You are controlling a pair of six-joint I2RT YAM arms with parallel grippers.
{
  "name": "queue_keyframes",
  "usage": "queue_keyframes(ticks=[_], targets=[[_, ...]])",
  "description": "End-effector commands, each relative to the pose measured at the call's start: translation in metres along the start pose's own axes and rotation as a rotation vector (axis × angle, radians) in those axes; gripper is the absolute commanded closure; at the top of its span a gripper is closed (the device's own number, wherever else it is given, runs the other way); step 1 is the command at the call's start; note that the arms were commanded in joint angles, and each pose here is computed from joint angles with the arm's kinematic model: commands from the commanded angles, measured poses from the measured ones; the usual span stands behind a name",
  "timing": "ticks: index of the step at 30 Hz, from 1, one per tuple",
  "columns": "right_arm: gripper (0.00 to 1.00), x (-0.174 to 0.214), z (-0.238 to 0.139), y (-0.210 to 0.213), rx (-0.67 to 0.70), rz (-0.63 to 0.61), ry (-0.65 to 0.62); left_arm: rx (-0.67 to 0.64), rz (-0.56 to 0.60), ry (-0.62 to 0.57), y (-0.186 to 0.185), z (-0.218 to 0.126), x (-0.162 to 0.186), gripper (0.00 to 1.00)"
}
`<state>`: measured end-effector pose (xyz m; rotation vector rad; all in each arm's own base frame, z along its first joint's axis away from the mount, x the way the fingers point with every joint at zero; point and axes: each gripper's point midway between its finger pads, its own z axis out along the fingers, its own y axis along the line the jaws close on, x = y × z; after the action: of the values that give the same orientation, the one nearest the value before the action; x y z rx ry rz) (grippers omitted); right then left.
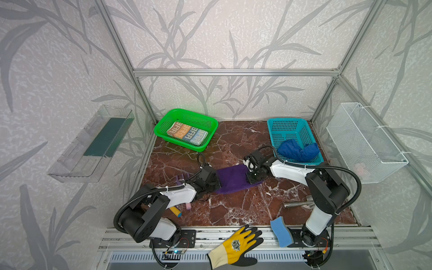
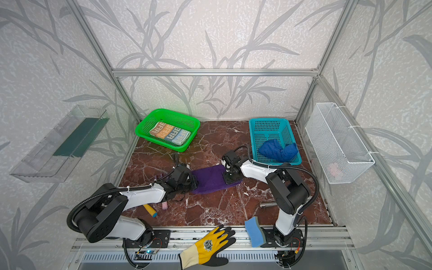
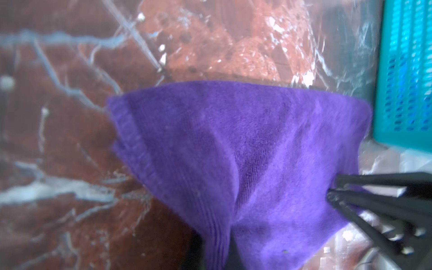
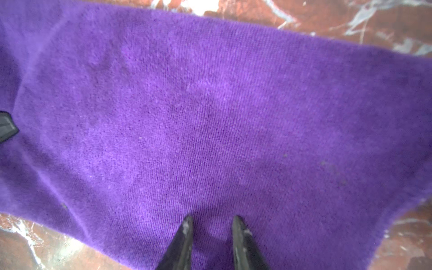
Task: Fold and stack the towels
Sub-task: 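Grasp the folded towel's end with the left gripper while the right releases, then lift the purple towel toward the green basket with left gripper while right withdraws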
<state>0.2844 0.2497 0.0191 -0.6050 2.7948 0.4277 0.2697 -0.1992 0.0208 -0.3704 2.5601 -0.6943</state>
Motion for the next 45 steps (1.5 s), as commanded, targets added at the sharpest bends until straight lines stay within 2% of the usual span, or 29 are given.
queue_keyframes(ticks=[1,5,8,12,13,15,19,22,25,30,36,41,45], targets=[[0.69,0.027,0.026,-0.002,0.001,-0.015,0.079,-0.182,0.037,0.104,0.039,0.003,0.023,1.0],[0.65,0.006,0.007,0.005,-0.021,-0.066,-0.042,-0.221,0.108,0.106,0.036,0.001,0.014,1.0],[0.6,-0.016,-0.021,0.01,-0.015,-0.106,-0.171,-0.27,0.176,0.094,0.034,-0.005,0.002,1.0],[0.44,-0.041,-0.059,0.008,0.03,-0.145,-0.347,-0.345,0.27,0.051,0.031,-0.015,-0.02,1.0],[0.35,-0.046,-0.069,0.007,0.046,-0.153,-0.389,-0.378,0.29,0.039,0.031,-0.019,-0.027,1.0],[0.01,-0.056,-0.088,0.004,0.074,-0.156,-0.483,-0.435,0.354,0.011,0.029,-0.027,-0.043,1.0],[0.01,-0.069,-0.123,0.001,0.102,-0.168,-0.676,-0.526,0.509,-0.027,0.017,-0.038,-0.075,1.0],[0.01,-0.072,-0.143,-0.004,0.129,-0.16,-0.802,-0.526,0.617,-0.04,0.0,-0.038,-0.096,1.0],[0.01,-0.07,-0.154,-0.007,0.135,-0.155,-0.867,-0.511,0.719,-0.042,-0.017,-0.032,-0.116,1.0],[0.01,-0.062,-0.148,-0.002,0.121,-0.229,-0.82,-0.477,0.8,-0.002,-0.034,-0.02,-0.151,1.0],[0.01,-0.051,-0.131,0.0,0.106,-0.303,-0.792,-0.517,0.911,0.056,-0.044,-0.011,-0.19,1.0],[0.01,-0.044,-0.118,-0.001,0.104,-0.335,-0.774,-0.544,0.949,0.054,-0.053,-0.018,-0.225,1.0],[0.01,-0.042,-0.108,0.0,0.1,-0.355,-0.741,-0.514,0.943,0.029,-0.062,-0.023,-0.251,1.0]])
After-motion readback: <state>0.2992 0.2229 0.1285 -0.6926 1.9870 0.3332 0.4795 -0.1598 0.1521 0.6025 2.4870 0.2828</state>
